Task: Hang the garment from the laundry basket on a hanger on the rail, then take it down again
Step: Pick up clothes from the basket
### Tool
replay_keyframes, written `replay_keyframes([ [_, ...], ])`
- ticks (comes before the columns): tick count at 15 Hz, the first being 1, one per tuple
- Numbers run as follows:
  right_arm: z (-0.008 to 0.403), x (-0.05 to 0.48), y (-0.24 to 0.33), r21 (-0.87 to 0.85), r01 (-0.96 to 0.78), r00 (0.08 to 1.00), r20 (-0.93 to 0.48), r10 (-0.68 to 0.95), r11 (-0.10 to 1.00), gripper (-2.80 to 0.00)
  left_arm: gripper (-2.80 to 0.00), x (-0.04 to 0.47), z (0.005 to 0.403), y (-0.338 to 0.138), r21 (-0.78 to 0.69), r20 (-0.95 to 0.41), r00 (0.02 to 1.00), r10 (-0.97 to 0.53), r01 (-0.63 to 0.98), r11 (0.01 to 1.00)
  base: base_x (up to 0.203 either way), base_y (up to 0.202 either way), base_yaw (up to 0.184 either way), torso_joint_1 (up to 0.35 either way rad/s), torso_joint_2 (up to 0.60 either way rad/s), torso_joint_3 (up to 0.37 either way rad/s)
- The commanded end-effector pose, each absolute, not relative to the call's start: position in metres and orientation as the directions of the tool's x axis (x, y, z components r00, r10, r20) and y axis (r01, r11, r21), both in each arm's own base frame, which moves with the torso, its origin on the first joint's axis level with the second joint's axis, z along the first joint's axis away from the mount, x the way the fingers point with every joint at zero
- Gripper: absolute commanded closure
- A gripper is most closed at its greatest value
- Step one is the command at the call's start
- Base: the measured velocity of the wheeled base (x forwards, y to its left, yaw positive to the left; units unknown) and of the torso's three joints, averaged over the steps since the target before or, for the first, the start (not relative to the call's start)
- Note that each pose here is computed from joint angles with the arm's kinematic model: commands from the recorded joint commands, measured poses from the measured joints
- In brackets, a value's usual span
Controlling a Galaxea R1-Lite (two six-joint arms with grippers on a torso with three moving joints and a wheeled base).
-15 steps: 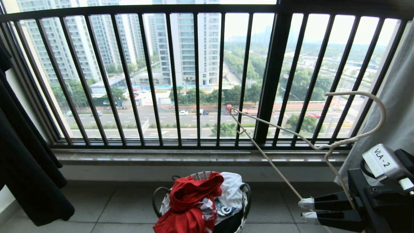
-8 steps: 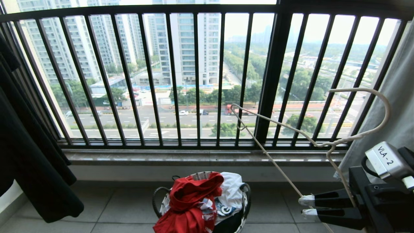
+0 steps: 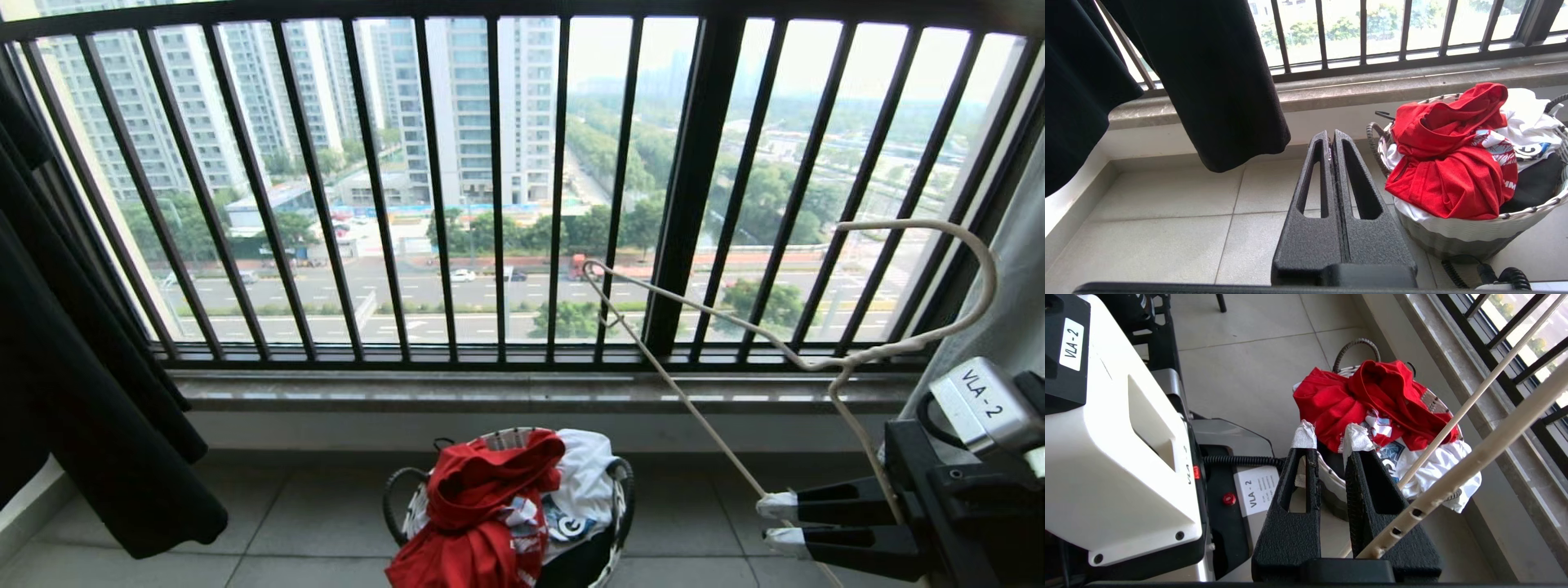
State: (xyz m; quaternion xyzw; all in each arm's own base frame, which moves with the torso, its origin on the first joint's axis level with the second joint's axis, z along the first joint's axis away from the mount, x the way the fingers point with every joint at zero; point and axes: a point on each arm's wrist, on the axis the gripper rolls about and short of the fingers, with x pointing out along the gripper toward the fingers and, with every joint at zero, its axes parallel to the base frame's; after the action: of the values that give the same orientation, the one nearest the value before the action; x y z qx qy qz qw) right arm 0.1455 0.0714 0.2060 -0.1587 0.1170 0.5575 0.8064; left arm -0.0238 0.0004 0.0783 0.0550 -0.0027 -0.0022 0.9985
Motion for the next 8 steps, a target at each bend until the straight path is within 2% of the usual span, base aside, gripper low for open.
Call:
replay_keyframes([
  [1,0.2065,0.1454,0.0716,-0.129,-0.937,0.348,-0.363,0.864,0.323,0.0,0.0,-0.0232,0.0766,0.0004,0.11,-0.003,1.0,-0.006,0.006,0.994,0.0,0.0,0.0,0.002,0.0,-0.186],
  [8,0.2069,0.1452,0.0715,-0.131,-0.937,0.349,-0.361,0.865,0.323,0.0,0.0,-0.0227,0.0743,0.0002,0.11,-0.014,1.0,-0.012,0.014,0.994,0.0,0.0,0.0,0.003,0.0,-0.192],
])
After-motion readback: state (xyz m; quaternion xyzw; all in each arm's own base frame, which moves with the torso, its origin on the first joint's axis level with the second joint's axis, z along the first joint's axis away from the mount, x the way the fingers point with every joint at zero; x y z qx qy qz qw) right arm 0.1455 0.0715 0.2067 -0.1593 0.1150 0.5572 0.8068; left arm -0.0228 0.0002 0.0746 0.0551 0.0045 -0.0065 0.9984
